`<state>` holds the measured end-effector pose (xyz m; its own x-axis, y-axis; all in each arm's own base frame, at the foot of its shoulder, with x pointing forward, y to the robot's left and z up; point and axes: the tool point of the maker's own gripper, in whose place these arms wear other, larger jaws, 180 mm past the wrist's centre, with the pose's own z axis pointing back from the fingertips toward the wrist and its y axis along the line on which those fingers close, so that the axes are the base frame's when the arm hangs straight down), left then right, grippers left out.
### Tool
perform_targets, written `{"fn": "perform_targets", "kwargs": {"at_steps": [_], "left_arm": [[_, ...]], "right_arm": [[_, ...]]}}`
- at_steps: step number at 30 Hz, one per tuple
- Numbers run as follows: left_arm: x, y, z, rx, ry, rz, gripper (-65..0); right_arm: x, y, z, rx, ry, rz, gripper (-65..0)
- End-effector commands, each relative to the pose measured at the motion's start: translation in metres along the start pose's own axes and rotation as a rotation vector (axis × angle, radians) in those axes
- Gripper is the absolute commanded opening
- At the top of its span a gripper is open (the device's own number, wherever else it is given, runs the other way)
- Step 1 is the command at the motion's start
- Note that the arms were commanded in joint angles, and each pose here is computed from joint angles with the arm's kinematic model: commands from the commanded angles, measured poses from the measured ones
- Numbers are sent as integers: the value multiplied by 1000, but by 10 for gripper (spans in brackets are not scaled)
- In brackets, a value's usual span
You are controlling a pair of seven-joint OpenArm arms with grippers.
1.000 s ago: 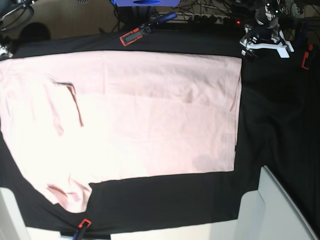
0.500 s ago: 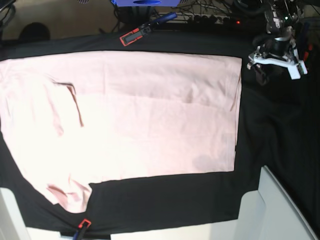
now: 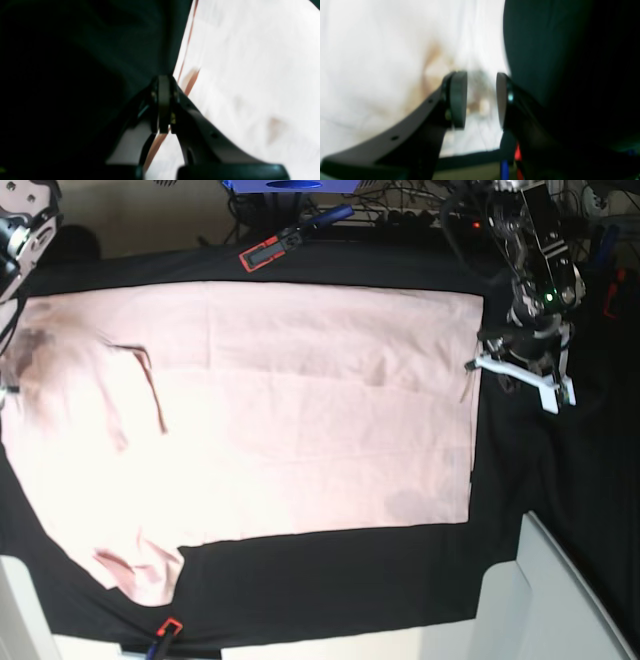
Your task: Fold the T-shirt properly
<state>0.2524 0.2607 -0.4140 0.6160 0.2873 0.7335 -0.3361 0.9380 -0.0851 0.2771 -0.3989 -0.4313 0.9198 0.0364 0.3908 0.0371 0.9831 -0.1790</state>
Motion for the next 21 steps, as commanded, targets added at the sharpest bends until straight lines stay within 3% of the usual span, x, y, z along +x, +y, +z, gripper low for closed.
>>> {"fn": "perform_targets", "kwargs": {"at_steps": [1, 7, 13, 18, 21], "left_arm": [[20, 2, 1, -1, -50, -21, -650], [60, 6, -9, 1, -120, -55, -650], [67, 17, -27, 16, -99, -59, -650], [53, -1, -10, -17, -65, -59, -650], [34, -5, 12, -11, -35, -15, -650]], "right_arm": [[27, -13, 7, -23, -80, -3, -458], [77, -11, 3, -11, -232, 3, -458], [105, -3, -9, 63, -240, -42, -457], [95, -14, -8, 42, -211, -48, -457], [61, -32, -1, -3, -191, -156, -454]]}}
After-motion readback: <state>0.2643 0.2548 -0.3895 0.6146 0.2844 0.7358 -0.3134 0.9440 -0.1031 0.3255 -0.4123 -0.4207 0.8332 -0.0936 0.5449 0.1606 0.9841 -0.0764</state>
